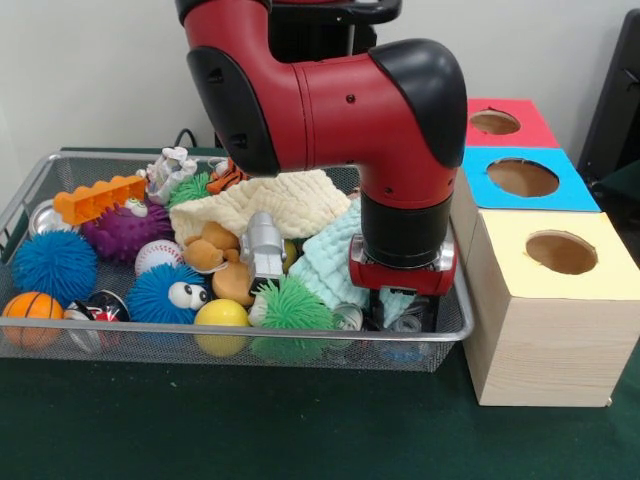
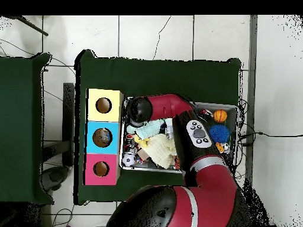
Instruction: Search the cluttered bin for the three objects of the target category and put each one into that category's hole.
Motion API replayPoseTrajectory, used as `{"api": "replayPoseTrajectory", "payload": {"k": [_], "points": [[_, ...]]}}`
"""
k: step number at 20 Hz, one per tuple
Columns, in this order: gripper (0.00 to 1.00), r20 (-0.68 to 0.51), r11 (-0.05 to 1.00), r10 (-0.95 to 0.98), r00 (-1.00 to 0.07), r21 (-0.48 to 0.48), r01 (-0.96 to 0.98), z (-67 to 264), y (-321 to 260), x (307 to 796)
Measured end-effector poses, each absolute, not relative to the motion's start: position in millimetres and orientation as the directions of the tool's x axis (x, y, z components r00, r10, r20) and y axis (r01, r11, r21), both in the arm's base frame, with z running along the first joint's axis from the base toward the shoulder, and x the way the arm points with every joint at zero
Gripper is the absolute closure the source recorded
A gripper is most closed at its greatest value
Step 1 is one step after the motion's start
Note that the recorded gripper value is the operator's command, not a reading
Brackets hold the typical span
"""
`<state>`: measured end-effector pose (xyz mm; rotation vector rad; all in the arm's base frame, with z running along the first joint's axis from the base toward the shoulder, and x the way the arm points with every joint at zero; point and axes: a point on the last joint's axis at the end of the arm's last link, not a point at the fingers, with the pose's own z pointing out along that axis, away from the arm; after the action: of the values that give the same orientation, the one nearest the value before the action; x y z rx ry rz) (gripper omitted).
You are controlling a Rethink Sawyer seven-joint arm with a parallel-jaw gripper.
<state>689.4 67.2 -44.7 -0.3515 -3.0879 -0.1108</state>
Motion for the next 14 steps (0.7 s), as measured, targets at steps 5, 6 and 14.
{"api": "replayPoseTrajectory", "payload": {"k": [5,6,14], "points": [[0.0,0.036,0.974,0.217,-0.975,0.056,0.219,-44.6,68.8,689.4],[0.0,0.035,0.974,0.217,-0.976,0.055,0.218,-44.6,68.9,689.5],[1.0,0.032,0.976,0.211,-0.977,0.043,0.212,-44.4,70.3,689.4]]}}
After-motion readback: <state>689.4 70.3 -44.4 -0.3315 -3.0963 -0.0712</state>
